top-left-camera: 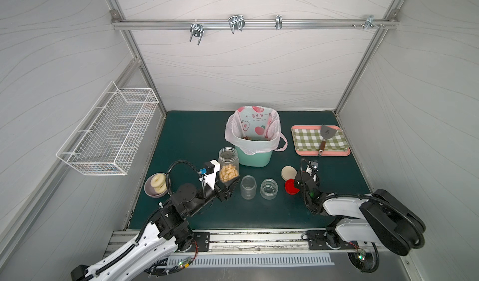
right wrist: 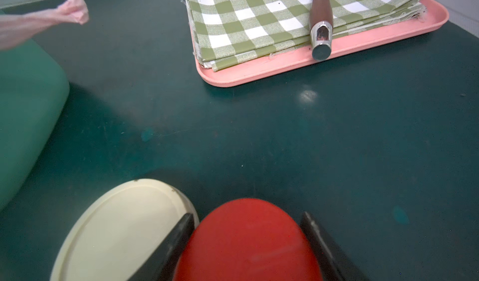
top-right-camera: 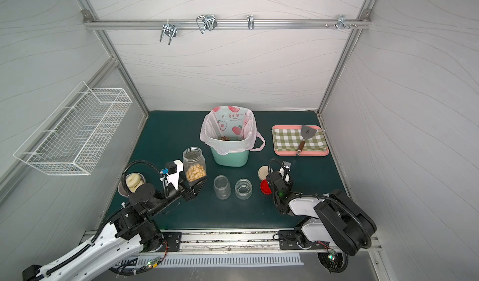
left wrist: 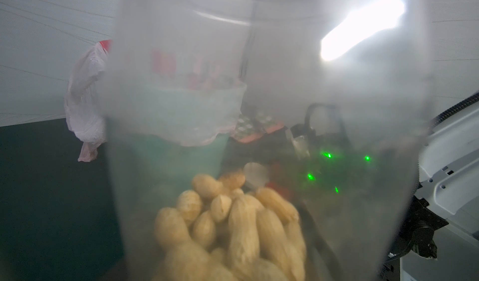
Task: Empty moldy peanuts from jars
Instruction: Place the lid at the center of the board.
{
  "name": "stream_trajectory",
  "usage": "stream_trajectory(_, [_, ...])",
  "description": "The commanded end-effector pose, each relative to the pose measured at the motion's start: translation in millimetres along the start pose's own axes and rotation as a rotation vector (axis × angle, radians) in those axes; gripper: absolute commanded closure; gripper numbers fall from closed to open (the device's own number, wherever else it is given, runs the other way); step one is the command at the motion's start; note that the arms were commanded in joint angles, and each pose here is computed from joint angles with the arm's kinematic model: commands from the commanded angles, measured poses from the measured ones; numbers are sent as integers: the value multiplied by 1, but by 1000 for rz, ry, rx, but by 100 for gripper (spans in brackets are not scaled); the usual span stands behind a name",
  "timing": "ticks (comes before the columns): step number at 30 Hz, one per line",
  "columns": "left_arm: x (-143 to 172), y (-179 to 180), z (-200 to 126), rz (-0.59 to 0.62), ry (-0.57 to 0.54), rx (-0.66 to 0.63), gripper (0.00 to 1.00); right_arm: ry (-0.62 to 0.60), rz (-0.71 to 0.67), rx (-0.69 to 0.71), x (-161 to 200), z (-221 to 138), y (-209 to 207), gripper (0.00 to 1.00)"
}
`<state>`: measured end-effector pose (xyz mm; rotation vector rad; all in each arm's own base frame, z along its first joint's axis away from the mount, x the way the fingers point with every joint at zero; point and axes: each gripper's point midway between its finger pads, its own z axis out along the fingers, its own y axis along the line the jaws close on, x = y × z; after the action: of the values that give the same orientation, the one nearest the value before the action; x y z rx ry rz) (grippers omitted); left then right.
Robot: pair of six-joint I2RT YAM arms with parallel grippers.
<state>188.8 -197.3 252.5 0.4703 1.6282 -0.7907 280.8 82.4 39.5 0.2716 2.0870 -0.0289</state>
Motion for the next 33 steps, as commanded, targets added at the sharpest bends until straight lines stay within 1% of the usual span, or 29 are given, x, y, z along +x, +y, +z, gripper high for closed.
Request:
stream_trajectory(1, [-22, -7, -2, -4, -86, 30, 73, -41, 19, -6, -15, 3, 7, 62])
stream_trajectory(4, [-22, -7, -2, -3, -85, 31, 73, -41, 30, 5, -15, 1, 5, 55])
stream_trajectory(6, [-22, -7, -1, -3, -86, 31, 73, -37, 28, 11, -15, 1, 4, 43])
stream_trajectory(8, [-22, -7, -1, -3, -87, 33, 73, -31, 22, 15, -14, 1, 3, 36])
stream_trajectory(23, [-26, -7, -10, 0, -109, 34, 73, 10, 18, 59, -12, 5, 1, 34])
stream_trajectory(29, [-26, -8, -11, 0, -108, 36, 73, 29, 27, 55, -11, 7, 0, 29])
stream_trajectory(33, [-26, -8, -11, 2, -109, 38, 73, 36, 40, 48, -10, 7, -1, 23])
